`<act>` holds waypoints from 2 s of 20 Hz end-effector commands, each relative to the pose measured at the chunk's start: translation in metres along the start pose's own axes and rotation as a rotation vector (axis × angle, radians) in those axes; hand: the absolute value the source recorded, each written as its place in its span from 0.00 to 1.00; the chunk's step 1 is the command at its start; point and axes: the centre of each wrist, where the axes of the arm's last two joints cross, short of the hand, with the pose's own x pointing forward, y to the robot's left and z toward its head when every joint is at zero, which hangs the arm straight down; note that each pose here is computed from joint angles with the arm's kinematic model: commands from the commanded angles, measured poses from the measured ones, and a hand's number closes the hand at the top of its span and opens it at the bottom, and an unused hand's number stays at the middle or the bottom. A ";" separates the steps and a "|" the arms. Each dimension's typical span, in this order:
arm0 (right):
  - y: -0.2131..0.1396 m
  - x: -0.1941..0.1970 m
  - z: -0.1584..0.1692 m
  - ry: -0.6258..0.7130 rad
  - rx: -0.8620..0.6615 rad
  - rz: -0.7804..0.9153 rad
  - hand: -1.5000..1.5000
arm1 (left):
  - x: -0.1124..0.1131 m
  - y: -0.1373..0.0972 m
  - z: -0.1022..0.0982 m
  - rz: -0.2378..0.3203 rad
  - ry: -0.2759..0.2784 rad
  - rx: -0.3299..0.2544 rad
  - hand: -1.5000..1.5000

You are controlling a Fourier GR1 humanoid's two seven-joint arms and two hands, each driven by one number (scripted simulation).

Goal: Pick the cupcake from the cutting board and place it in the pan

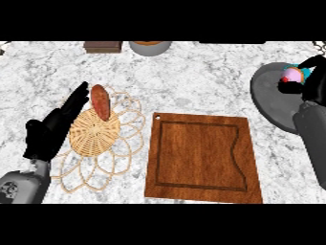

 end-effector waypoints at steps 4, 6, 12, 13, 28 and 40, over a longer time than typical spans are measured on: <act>0.004 -0.019 -0.024 0.013 0.010 -0.012 1.00 | 0.009 0.007 -0.010 0.006 -0.007 -0.010 0.50; 0.011 -0.047 -0.015 0.312 0.216 0.076 0.00 | -0.003 -0.005 0.004 0.008 -0.006 -0.029 0.50; -0.004 -0.070 -0.038 0.270 0.224 -0.051 0.00 | 0.002 -0.015 -0.002 -0.011 -0.030 -0.018 0.50; 0.001 -0.073 -0.031 0.248 0.217 -0.091 0.00 | 0.008 -0.012 -0.017 0.028 -0.020 -0.019 0.50; -0.015 -0.130 -0.030 0.232 0.059 -0.741 0.00 | -0.007 0.002 -0.005 0.012 -0.001 0.012 0.50; -0.022 -0.195 0.021 0.036 0.096 -0.805 0.00 | 0.002 -0.002 0.012 -0.004 0.002 0.024 0.50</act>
